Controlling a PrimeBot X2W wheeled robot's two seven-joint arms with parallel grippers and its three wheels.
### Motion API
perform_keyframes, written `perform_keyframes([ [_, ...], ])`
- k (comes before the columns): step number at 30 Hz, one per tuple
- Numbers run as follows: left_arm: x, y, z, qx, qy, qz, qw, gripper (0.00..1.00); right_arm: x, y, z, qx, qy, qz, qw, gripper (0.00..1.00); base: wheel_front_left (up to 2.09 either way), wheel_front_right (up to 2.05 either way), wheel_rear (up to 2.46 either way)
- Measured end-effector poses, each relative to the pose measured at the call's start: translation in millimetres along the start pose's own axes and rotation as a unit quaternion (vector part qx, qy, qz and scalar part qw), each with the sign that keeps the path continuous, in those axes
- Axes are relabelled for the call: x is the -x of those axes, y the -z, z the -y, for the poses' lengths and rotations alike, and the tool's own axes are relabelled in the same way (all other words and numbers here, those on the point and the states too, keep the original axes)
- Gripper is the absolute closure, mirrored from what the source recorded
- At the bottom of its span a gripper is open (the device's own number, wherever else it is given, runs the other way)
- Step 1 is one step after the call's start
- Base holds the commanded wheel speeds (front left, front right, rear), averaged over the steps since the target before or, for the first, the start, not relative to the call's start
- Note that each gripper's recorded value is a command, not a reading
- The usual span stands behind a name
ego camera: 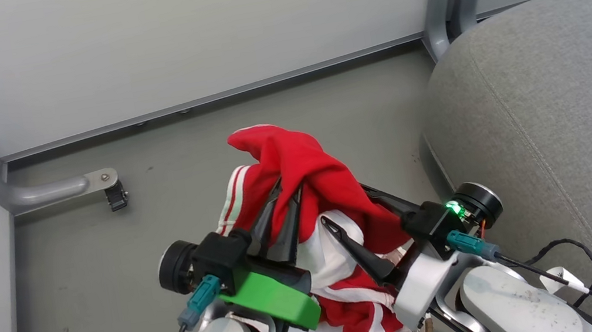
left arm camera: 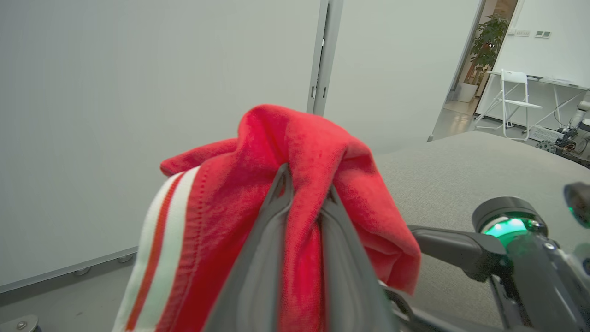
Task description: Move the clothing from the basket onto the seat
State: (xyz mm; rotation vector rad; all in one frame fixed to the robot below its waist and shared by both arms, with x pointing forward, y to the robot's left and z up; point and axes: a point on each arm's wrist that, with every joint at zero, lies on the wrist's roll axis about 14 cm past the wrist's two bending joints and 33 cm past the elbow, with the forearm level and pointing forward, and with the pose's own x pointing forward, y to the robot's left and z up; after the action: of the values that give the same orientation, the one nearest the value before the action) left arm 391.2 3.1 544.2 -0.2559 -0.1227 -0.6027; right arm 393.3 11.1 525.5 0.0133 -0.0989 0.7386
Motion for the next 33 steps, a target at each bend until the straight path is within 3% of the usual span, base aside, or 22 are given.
perform_keyframes([
  [7,8,-1,4,0.001,0.000,-0.002,1.000,1.00,-9,28,-21,-0.017,-0.025,-0.045,0.999,0.00,0.00,0.00,0.00],
  [8,9,-1,4,0.001,-0.001,-0.003,1.000,1.00,-9,32,-24,-0.023,-0.029,-0.051,0.998,0.12,0.00,0.00,0.00],
  [9,10,-1,4,0.002,-0.002,-0.003,1.000,1.00,-11,33,-28,-0.030,-0.032,-0.053,0.998,0.80,0.00,0.00,0.00],
  [10,11,-1,3,0.002,-0.004,-0.003,1.000,1.00,-13,33,-32,-0.038,-0.037,-0.052,0.997,1.00,0.00,0.00,0.00],
  [16,13,-1,1,0.001,-0.008,-0.004,1.000,1.00,-19,24,-27,-0.053,-0.027,-0.038,0.998,1.00,0.00,0.00,0.00],
  [18,12,1,1,0.000,-0.007,-0.006,1.000,0.58,-16,21,-19,-0.059,-0.013,-0.031,0.998,1.00,0.00,0.00,0.00],
  [19,12,4,1,0.001,-0.007,-0.011,1.000,0.00,-14,20,-14,-0.062,-0.004,-0.028,0.998,1.00,0.00,0.00,0.00],
  [33,-14,36,31,0.007,0.055,-0.047,0.997,0.00,47,13,57,-0.112,0.154,0.005,0.982,1.00,0.00,0.00,0.00],
])
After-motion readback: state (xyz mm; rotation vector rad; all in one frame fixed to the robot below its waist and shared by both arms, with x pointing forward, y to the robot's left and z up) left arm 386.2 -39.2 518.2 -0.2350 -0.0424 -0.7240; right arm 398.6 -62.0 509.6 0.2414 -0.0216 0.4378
